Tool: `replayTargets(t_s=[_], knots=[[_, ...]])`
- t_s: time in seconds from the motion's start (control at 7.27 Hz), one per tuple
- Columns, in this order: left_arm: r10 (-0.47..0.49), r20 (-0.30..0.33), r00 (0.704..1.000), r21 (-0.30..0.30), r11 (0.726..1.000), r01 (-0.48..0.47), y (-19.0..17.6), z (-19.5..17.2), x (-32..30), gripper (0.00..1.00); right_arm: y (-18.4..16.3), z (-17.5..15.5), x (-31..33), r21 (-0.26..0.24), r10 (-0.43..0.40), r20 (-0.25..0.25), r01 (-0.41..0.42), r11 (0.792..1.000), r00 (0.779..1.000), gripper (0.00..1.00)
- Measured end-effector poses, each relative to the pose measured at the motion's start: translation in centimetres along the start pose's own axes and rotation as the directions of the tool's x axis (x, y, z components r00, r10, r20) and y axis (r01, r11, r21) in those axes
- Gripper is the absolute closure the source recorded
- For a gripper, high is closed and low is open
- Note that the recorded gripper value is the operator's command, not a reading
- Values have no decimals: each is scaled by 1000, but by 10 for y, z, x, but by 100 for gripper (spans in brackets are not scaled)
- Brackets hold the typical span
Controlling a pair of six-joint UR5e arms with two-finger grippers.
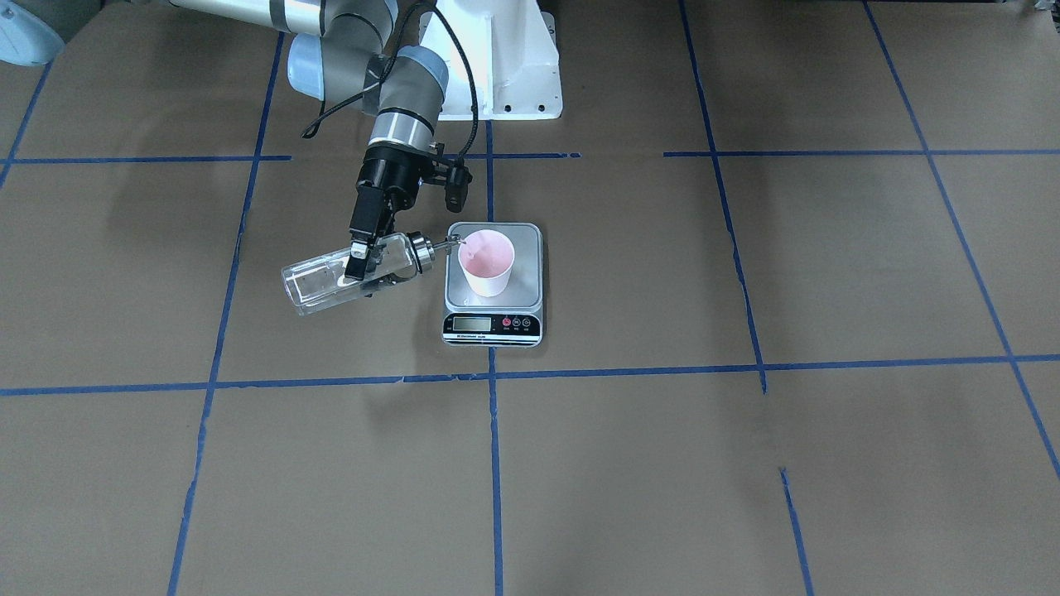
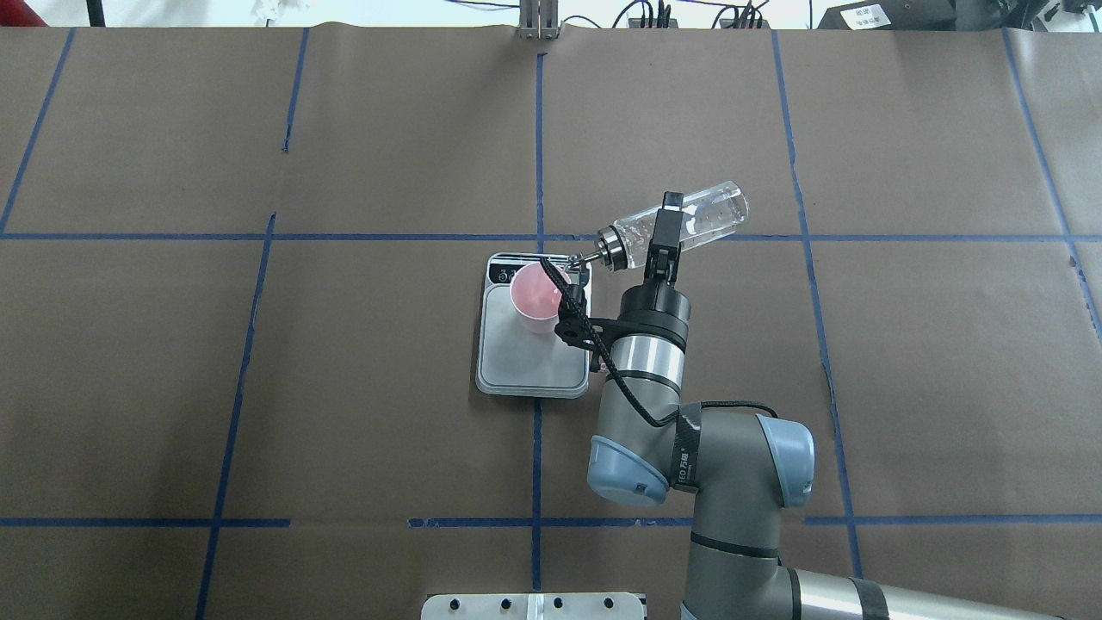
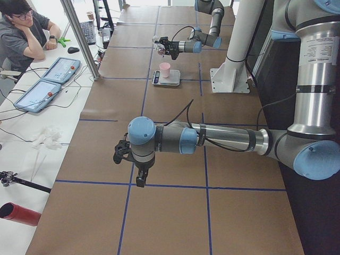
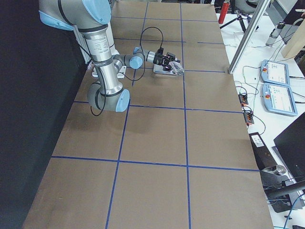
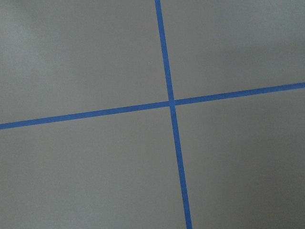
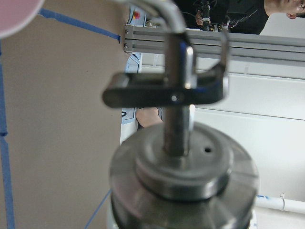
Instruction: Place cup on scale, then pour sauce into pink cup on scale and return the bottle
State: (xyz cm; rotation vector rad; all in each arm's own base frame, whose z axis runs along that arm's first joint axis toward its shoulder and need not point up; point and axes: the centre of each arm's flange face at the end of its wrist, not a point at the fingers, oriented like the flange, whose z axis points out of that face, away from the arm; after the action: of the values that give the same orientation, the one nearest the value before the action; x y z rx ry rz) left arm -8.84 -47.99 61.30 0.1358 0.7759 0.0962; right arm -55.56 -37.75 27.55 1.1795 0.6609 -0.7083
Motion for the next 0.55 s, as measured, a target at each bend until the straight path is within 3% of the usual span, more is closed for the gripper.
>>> replayTargets(t_s=[0.55], knots=[[0,0,1000,0,1000,0,0,0,0,0,0,-1,-1,2,-31,-13,31,1000,999,100]])
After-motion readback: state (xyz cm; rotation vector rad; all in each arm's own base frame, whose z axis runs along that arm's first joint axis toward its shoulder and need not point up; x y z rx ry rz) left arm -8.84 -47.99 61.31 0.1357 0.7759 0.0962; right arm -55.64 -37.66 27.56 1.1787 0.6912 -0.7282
